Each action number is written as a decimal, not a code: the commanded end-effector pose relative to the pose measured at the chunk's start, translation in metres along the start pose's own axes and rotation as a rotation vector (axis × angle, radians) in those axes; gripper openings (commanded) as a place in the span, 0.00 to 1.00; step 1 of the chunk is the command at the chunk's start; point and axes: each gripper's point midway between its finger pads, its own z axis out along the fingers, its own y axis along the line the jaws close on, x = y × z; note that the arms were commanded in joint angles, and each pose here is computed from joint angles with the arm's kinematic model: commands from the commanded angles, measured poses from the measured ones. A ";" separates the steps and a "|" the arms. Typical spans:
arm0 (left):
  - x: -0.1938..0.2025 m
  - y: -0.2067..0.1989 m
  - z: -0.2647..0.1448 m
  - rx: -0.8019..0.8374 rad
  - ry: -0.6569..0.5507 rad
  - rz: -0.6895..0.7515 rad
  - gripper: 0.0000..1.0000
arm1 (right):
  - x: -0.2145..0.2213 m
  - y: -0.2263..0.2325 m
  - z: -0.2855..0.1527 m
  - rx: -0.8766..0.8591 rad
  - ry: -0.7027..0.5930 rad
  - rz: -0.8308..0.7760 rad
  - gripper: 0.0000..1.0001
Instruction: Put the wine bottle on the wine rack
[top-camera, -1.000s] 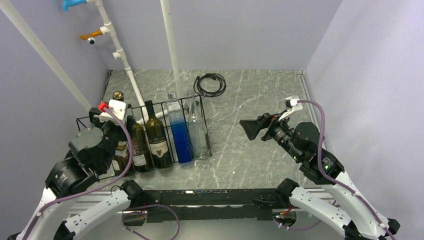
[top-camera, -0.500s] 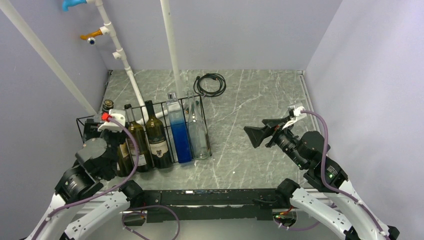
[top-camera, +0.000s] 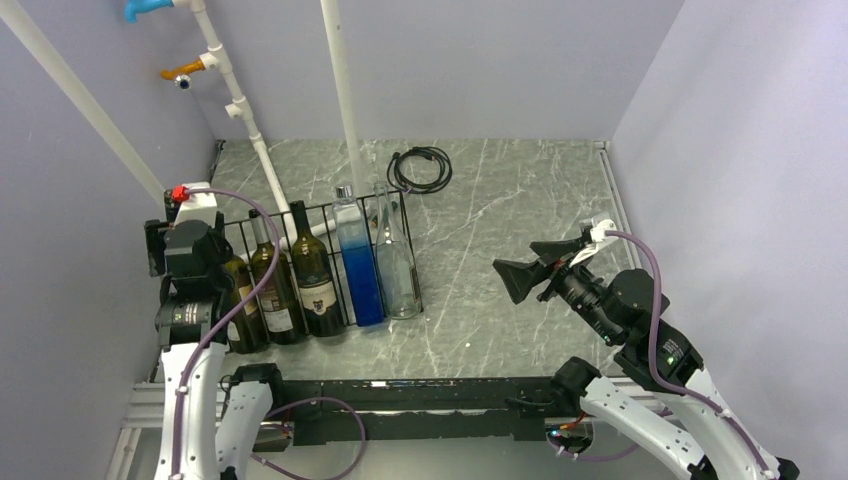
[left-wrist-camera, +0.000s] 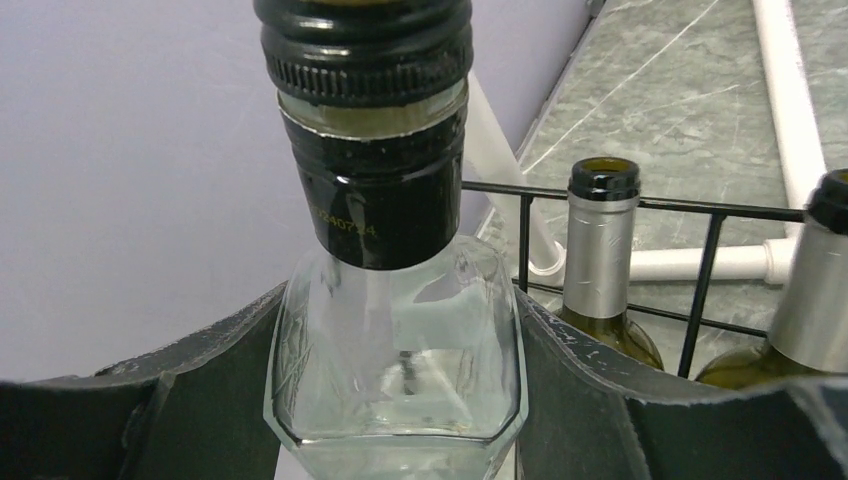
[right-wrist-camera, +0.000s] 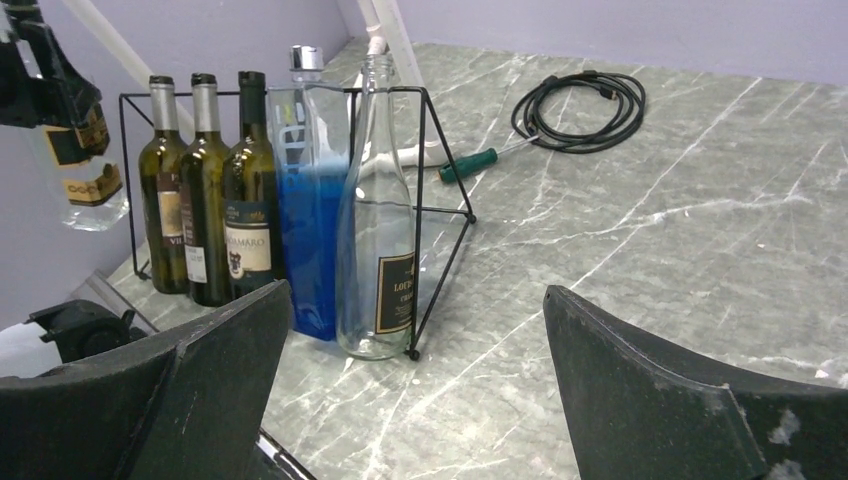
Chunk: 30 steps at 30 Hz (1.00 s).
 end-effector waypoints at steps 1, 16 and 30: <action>-0.011 0.008 0.013 -0.070 -0.105 -0.146 0.00 | -0.015 0.011 0.000 -0.051 -0.033 -0.026 1.00; 0.059 0.014 0.045 -0.267 -0.009 -0.301 0.00 | -0.004 0.017 0.009 -0.084 -0.001 -0.013 1.00; 0.096 0.011 0.048 -0.323 0.108 -0.294 0.01 | -0.003 0.019 0.008 -0.096 0.004 0.005 1.00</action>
